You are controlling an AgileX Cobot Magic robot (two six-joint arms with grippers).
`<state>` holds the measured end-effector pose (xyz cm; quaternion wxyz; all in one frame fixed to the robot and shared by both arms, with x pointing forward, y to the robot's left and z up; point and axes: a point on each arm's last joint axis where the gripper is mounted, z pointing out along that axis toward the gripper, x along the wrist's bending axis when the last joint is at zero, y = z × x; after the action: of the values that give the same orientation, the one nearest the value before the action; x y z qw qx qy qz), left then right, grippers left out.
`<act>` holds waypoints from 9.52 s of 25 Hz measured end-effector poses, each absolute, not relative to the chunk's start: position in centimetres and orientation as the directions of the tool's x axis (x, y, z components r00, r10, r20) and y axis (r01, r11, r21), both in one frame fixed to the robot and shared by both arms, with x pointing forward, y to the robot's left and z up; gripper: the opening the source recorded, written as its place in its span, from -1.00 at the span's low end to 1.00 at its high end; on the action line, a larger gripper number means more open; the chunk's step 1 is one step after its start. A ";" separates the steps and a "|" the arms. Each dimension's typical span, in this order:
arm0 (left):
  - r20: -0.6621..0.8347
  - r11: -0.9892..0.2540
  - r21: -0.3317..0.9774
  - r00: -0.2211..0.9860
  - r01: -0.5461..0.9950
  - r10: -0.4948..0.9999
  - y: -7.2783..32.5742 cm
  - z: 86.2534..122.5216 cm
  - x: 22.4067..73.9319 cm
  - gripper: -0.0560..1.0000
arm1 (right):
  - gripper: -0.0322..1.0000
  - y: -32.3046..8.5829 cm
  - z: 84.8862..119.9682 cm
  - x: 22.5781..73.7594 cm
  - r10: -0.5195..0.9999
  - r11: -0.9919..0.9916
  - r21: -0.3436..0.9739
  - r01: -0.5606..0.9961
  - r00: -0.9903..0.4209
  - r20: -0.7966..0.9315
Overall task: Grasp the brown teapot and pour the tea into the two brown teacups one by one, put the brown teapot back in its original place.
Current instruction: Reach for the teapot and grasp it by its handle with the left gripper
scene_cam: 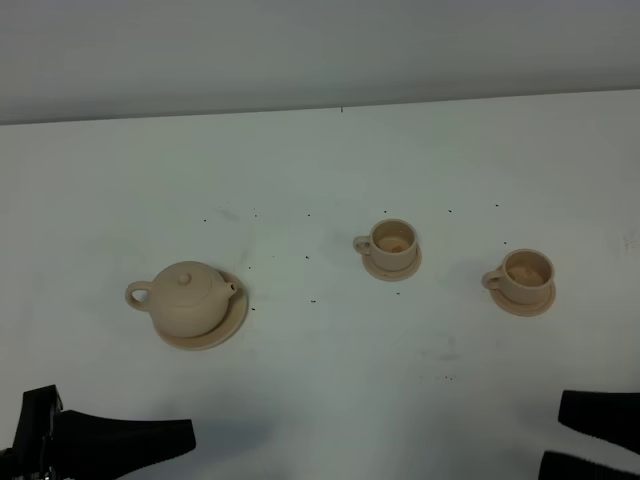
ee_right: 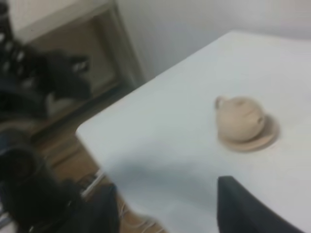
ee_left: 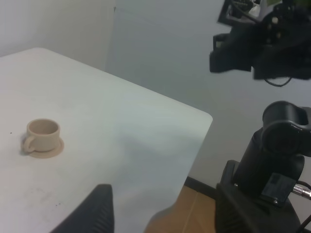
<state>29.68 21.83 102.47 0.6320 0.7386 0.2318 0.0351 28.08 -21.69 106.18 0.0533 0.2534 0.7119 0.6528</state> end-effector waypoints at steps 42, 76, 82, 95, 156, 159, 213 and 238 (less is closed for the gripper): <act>-0.241 -0.094 0.950 0.891 0.297 0.385 21.8 102.5 29.7 0.01 | -0.96 -30.0 109.4 21.9 0.990 0.049 0.907 0.418 -0.141 0.011; -0.327 0.087 0.930 0.700 0.356 0.634 23.2 102.8 32.2 0.01 | -0.90 -28.7 104.9 24.0 0.965 0.087 0.842 0.533 -0.256 0.062; -0.331 0.130 0.927 0.599 0.353 0.730 24.1 102.7 33.1 -0.07 | -0.88 -28.7 104.9 24.0 0.965 0.087 0.842 0.533 -0.256 0.062; -0.212 -0.260 0.818 0.690 0.513 0.692 24.6 108.2 40.1 -0.60 | -0.84 -28.7 104.9 24.0 0.965 0.086 0.842 0.533 -0.256 0.063; 0.331 -0.939 -0.212 0.924 0.270 0.191 21.5 101.4 55.3 -0.14 | -0.70 -28.7 104.9 24.0 0.965 0.082 0.842 0.534 -0.255 0.068; 0.359 -0.940 -0.243 0.922 0.241 0.143 21.6 100.8 56.2 -0.14 | -0.69 -28.7 104.9 24.0 0.965 0.082 0.842 0.534 -0.255 0.068; 0.124 -0.940 -0.336 0.988 -0.049 -0.096 19.8 97.6 56.9 -0.14 | -0.56 -28.7 104.9 24.0 0.965 0.082 0.842 0.534 -0.255 0.068; 0.137 -0.935 -0.339 0.989 0.104 0.060 20.2 95.3 57.7 -0.13 | -0.51 -28.7 104.9 24.0 0.964 0.082 0.842 0.534 -0.255 0.068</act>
<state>57.69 20.22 95.29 -0.1755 0.9816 0.0418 0.0625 24.02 -28.66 104.87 0.2696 0.5473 0.6842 0.3994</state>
